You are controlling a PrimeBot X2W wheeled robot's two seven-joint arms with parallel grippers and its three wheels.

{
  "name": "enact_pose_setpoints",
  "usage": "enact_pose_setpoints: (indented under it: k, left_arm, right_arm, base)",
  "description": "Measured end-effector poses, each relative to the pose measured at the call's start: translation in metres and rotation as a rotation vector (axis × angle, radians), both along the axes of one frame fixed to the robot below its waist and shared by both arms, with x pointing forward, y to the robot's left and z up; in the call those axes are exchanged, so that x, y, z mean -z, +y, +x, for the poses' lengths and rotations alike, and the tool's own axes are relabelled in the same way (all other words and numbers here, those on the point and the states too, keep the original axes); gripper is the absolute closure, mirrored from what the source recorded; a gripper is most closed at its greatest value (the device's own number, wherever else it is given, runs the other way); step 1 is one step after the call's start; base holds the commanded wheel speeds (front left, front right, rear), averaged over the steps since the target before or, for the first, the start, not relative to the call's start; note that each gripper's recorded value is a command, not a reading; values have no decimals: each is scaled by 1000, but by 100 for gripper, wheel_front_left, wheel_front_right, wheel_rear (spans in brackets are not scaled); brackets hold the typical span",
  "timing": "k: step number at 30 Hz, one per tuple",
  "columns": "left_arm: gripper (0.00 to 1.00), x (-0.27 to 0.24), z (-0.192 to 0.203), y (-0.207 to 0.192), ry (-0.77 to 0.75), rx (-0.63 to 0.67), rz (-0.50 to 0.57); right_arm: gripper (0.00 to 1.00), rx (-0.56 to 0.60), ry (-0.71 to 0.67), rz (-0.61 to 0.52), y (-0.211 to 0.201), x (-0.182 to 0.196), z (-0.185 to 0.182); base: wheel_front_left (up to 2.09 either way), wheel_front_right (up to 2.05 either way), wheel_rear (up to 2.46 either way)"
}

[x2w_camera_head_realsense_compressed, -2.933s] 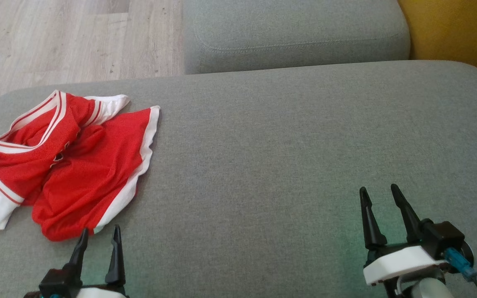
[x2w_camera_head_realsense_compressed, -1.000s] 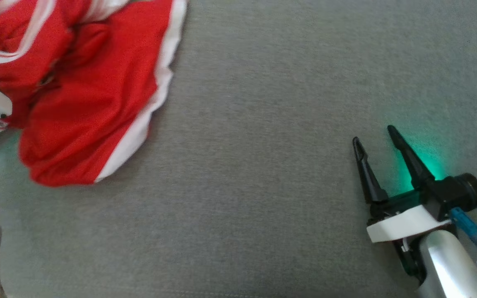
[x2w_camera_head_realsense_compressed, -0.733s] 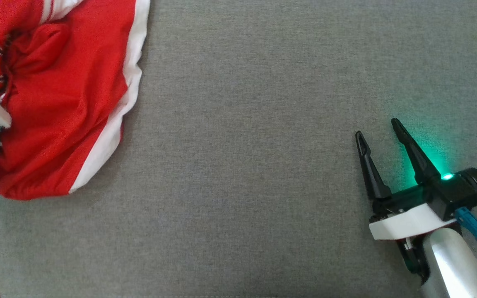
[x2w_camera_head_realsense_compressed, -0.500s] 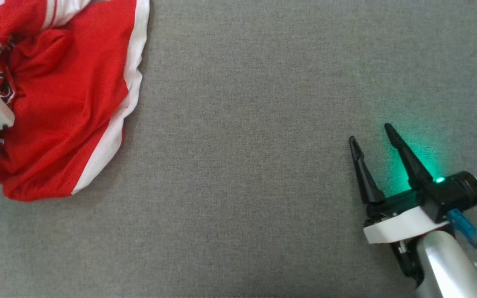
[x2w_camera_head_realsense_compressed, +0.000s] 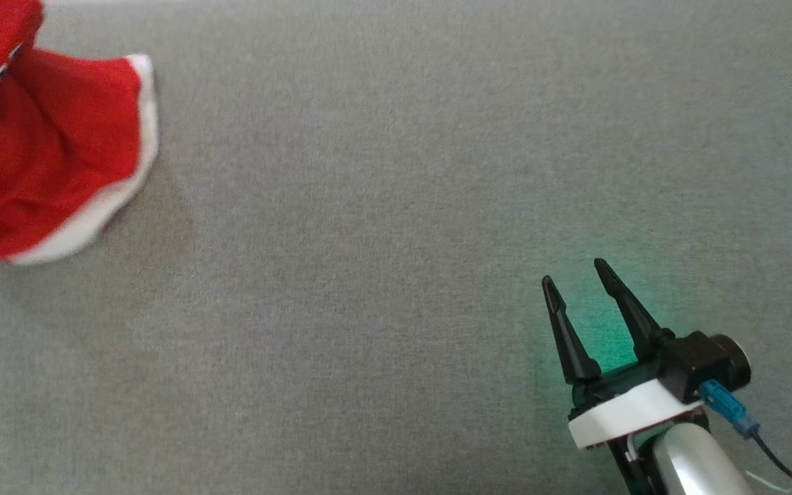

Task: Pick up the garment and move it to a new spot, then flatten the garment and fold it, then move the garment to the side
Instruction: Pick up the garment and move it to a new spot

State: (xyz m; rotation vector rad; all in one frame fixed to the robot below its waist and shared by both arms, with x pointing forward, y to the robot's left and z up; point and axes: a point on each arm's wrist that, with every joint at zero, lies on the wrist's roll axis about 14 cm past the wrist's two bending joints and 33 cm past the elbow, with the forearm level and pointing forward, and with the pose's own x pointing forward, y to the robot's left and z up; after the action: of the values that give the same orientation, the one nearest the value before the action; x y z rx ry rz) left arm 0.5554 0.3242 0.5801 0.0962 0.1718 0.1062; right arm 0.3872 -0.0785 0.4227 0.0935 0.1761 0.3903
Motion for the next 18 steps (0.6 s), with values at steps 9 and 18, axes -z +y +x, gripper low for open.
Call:
enact_pose_setpoints:
  k: [9, 18]
  left_arm:
    - [100, -82, -19, -121, -185, 344, -40]
    - [100, -100, -81, -266, -195, 735, -161]
  right_arm:
    - [0, 86, -59, 27, -19, -27, -13]
    - [0, 186, -62, 33, -46, -32, -34]
  base:
    - [0, 0, 0]
    - [0, 0, 0]
